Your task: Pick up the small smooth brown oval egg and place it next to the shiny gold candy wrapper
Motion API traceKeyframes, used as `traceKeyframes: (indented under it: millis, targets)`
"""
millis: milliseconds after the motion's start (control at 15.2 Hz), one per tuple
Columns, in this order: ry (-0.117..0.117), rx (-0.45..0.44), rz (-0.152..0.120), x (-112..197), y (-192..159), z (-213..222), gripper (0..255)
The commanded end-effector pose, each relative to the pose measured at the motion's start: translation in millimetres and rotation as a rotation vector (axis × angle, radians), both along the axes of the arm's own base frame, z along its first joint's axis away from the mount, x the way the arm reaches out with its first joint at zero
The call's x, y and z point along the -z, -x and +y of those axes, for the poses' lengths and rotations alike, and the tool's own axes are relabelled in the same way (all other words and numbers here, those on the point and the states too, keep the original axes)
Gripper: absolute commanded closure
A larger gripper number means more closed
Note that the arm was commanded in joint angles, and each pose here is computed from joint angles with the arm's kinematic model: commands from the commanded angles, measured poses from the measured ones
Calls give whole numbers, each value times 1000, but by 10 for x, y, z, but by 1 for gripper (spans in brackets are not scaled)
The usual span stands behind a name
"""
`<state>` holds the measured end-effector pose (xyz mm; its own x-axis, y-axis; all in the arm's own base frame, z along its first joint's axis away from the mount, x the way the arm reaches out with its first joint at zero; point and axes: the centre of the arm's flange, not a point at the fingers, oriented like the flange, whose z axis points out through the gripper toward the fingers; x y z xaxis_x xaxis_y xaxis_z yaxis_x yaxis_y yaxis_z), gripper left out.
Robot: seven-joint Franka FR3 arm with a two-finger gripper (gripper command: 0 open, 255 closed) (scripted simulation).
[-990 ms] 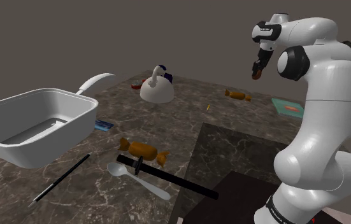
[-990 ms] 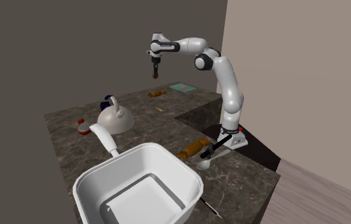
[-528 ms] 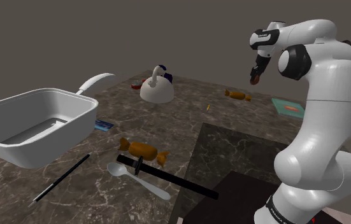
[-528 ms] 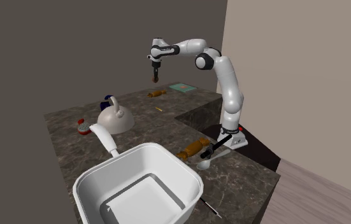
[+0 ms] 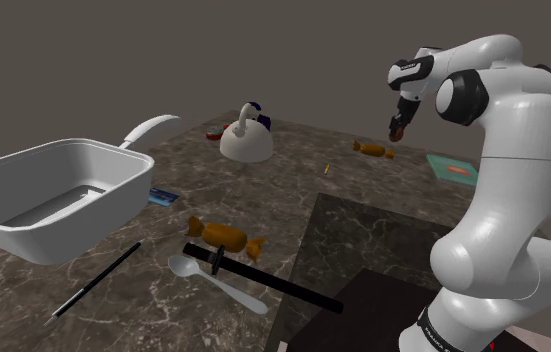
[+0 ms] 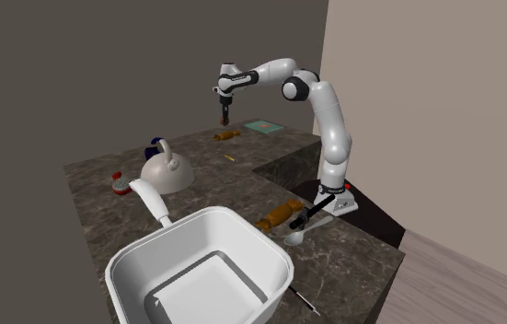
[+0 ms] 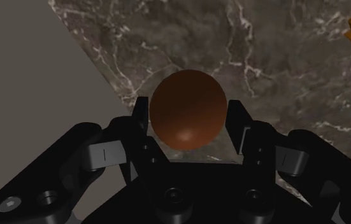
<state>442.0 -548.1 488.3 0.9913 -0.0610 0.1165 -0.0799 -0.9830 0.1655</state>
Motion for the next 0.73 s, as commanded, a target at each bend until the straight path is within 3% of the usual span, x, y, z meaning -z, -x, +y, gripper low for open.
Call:
traceKeyframes:
  millis: [0, 660]
  targets:
    - [0, 0, 0, 115, 11, 5, 255]
    - [0, 0, 0, 199, 11, 5, 255]
